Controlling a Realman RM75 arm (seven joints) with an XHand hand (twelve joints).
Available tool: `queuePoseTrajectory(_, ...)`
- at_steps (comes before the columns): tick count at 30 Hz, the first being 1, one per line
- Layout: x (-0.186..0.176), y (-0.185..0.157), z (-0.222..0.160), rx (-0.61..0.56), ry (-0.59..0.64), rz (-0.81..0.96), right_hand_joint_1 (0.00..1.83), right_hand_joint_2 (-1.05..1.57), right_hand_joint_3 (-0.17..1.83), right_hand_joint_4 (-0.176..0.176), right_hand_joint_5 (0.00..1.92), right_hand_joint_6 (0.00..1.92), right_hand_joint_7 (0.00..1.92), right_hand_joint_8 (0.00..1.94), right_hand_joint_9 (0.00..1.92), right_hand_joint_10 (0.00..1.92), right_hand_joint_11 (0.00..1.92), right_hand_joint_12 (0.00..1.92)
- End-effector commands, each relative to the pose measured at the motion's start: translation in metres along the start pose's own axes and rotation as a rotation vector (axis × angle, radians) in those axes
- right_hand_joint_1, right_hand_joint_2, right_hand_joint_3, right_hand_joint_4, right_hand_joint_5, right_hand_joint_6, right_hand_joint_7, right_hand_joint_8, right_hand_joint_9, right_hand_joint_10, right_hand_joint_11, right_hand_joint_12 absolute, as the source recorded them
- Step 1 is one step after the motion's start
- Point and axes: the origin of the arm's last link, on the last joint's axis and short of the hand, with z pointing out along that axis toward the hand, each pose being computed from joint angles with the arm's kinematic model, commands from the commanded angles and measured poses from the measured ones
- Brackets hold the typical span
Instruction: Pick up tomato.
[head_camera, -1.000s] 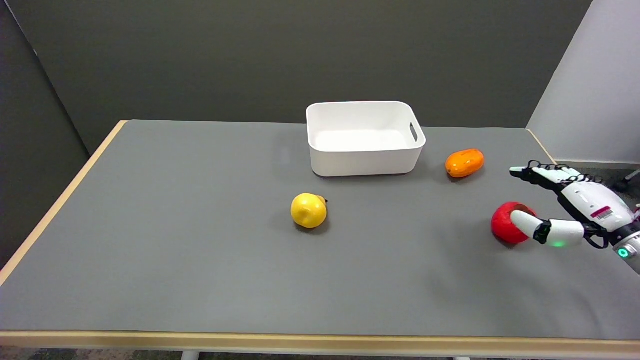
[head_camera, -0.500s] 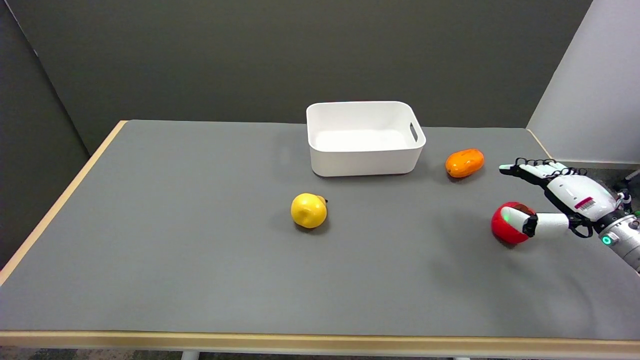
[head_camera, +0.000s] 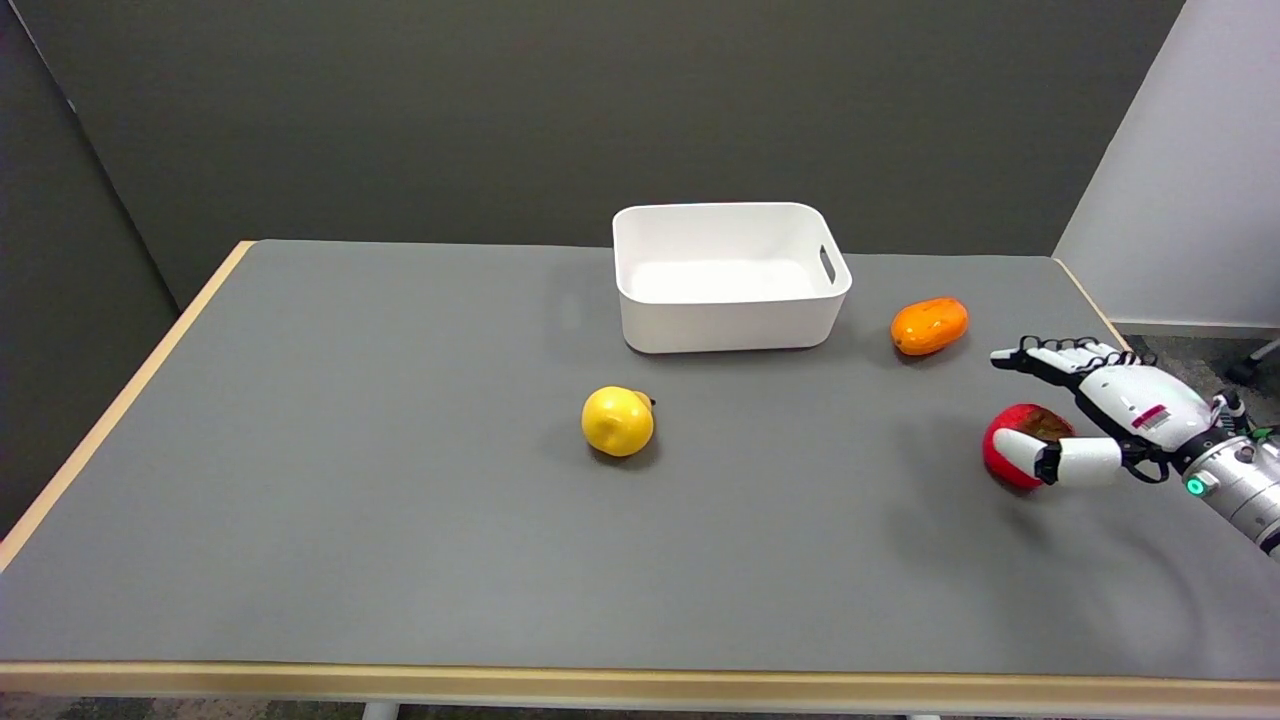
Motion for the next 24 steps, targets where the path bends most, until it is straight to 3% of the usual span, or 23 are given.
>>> queuePoseTrajectory(1, -0.0207, 0.0005, -0.0027, -0.024, -0.072, 0.016, 0.21, 0.53, 0.88, 0.1, 0.2, 0.41, 0.32, 0.33, 0.25, 0.7, 0.12, 1.23)
queuePoseTrajectory(24, -0.0259, -0.0038, -0.0065, -0.017, -0.089, 0.022, 0.3, 0.56, 0.87, 0.094, 0.22, 0.43, 0.33, 0.34, 0.25, 0.72, 0.13, 1.25)
